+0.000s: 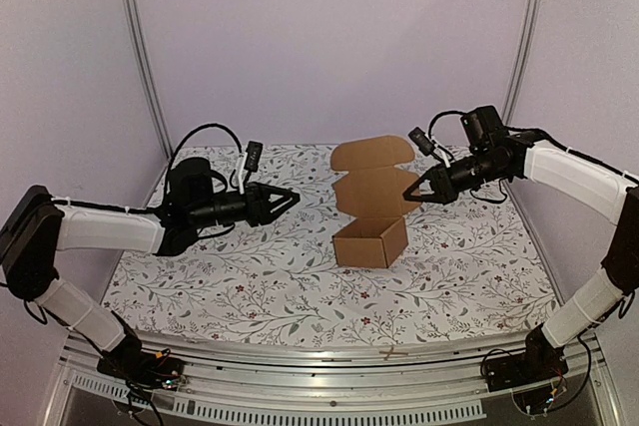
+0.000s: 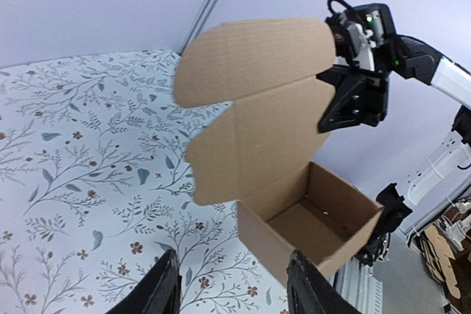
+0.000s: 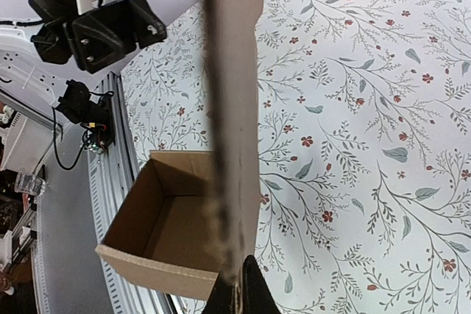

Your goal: Fold the paper box

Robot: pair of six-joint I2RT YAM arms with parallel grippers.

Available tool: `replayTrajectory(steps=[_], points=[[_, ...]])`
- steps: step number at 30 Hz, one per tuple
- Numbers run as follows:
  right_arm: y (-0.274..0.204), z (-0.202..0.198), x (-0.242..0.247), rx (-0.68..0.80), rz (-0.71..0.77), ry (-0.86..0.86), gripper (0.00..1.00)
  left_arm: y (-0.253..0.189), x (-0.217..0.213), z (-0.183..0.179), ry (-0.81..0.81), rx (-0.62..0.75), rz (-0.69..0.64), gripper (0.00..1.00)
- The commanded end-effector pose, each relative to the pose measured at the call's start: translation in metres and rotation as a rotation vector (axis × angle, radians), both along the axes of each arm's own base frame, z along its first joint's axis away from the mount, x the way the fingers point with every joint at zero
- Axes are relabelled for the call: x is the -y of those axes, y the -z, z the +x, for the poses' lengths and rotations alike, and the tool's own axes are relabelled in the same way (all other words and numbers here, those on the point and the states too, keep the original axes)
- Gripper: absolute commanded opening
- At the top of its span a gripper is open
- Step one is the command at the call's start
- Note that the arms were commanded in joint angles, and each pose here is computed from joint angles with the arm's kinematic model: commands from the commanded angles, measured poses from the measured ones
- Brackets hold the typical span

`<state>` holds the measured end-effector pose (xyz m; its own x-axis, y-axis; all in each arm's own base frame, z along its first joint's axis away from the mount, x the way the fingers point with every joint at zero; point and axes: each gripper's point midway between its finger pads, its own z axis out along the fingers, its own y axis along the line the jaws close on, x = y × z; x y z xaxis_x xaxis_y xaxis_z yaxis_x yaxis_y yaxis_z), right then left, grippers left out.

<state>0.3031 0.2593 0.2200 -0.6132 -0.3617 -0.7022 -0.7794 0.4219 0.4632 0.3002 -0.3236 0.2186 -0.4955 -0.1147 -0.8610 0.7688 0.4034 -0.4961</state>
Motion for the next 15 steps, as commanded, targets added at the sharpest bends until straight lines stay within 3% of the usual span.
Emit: replayTrajectory(steps=[1, 8, 15], points=[[-0.022, -0.018, -0.011, -0.037, 0.117, -0.105, 0.00, 0.047, -0.014, 0.024, -0.105, -0.084, 0.078, 0.49], [-0.025, -0.018, -0.016, -0.068, 0.149, -0.128, 0.00, 0.038, 0.024, 0.046, 0.000, -0.057, -0.009, 0.50], [-0.019, -0.013, -0.015, -0.065, 0.124, -0.109, 0.00, 0.020, 0.057, 0.029, 0.165, -0.003, -0.044, 0.50]])
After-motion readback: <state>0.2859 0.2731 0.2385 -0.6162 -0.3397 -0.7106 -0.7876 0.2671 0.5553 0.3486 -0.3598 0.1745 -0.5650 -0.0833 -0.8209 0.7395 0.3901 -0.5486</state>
